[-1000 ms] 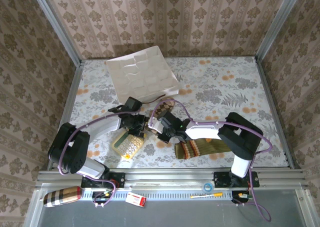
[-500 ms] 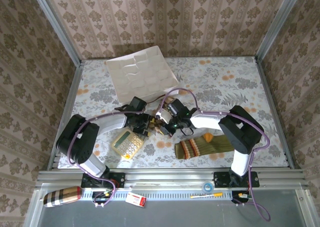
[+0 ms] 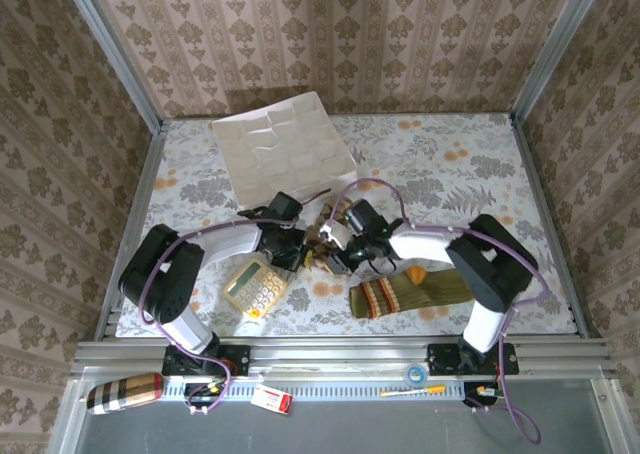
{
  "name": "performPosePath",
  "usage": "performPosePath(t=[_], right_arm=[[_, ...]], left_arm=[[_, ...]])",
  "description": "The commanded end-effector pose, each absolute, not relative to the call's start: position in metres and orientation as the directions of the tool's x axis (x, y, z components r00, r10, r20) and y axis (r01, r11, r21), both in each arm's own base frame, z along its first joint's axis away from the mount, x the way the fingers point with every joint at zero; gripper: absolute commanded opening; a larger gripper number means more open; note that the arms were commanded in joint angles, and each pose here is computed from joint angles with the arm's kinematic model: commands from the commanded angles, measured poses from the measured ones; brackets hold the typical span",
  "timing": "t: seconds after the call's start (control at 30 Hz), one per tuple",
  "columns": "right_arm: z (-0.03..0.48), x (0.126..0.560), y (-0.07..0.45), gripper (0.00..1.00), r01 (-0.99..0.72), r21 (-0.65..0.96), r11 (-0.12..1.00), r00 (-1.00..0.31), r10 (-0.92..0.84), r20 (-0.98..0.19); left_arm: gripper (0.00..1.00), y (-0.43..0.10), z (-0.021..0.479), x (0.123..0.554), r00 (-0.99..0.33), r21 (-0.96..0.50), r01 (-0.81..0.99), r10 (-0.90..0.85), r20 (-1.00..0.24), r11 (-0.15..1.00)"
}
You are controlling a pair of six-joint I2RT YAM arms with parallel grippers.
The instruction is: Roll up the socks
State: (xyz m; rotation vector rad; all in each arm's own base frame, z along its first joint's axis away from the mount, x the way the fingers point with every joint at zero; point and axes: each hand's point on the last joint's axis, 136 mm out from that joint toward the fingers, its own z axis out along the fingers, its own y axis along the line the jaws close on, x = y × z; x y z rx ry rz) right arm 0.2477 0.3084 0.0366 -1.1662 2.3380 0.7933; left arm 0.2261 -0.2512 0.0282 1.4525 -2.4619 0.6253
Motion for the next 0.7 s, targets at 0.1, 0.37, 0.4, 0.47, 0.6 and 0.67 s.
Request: performPosePath(t=[0.1, 0.37, 0.4, 0.47, 0.6, 0.67], right_arm=[[0.070, 0.241, 0.301, 0.36, -0.876, -0.246, 0.416, -0.147, -0.714, -0.684], [0.070, 0.226, 0.322, 0.42, -0.868, -0.391, 0.306, 0.001, -0.786, -0.618], [0.068, 0.224, 0.325, 0.42, -0.872, -0.389, 0.297, 0.005, -0.789, -0.614], [0.065, 0.223, 0.330, 0.42, -0.874, -0.386, 0.293, 0.002, -0.794, -0.608], [0.060, 0.233, 0.336, 0.42, -0.859, -0.406, 0.313, -0.007, -0.799, -0.601], [0.056, 0.238, 0.340, 0.41, -0.854, -0.415, 0.315, -0.011, -0.807, -0.591]], left_arm=[[0.00, -0.221, 0.020, 0.181, -0.404, 0.029, -0.896, -0.842, 0.356, 0.443], [0.00, -0.224, 0.019, 0.183, -0.402, 0.058, -0.891, -0.841, 0.362, 0.451], [0.00, -0.226, 0.018, 0.184, -0.403, 0.053, -0.891, -0.840, 0.363, 0.451], [0.00, -0.226, 0.017, 0.185, -0.403, 0.054, -0.891, -0.840, 0.363, 0.450], [0.00, -0.228, 0.017, 0.186, -0.408, 0.042, -0.890, -0.836, 0.368, 0.453], [0.00, -0.229, 0.017, 0.186, -0.408, 0.037, -0.891, -0.834, 0.371, 0.452]])
